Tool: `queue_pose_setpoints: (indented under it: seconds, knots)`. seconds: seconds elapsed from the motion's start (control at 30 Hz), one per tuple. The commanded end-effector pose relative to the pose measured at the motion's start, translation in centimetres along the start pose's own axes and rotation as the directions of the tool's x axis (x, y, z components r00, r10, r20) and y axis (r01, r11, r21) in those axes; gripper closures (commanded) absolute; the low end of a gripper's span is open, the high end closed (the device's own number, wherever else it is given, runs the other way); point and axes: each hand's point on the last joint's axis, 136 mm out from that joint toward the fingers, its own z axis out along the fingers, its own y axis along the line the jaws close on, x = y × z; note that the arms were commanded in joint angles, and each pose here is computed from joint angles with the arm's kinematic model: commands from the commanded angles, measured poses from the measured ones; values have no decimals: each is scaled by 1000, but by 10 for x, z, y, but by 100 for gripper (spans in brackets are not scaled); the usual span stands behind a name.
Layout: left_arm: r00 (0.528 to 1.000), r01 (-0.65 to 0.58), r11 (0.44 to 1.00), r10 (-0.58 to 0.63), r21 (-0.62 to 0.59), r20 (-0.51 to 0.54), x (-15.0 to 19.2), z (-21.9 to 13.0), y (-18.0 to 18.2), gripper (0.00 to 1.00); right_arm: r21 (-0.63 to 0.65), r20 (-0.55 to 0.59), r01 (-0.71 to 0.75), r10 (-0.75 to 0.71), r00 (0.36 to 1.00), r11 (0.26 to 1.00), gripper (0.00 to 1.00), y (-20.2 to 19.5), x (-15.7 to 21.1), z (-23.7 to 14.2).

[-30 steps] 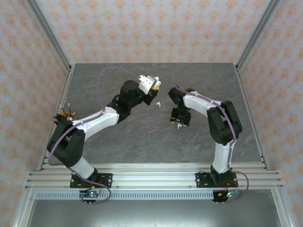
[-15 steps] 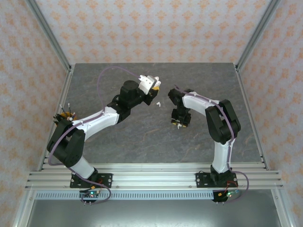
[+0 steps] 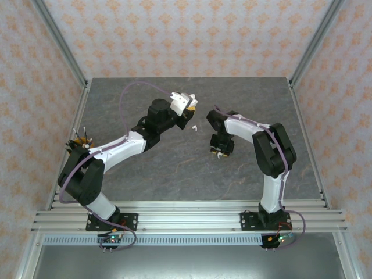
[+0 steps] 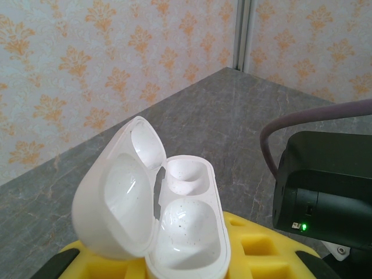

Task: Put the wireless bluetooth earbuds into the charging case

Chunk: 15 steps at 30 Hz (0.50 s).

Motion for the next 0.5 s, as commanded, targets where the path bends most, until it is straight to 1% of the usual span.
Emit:
queue_pose_setpoints:
  seconds: [0.0, 0.3, 0.47]
  knots:
    - [999, -1, 1000, 1, -6, 34, -16, -1, 3, 100, 49, -25, 3, -2, 1000, 999, 64, -16, 8, 10]
    - [1000, 2, 1000, -2, -5, 24, -15, -2, 3, 100, 40, -18, 39, -38, 999, 998, 69, -19, 10, 14]
    - [1000, 2, 1000, -2, -3, 23, -15, -4, 2, 100, 5, 8, 61, -61, 998, 998, 71, -15, 9, 14]
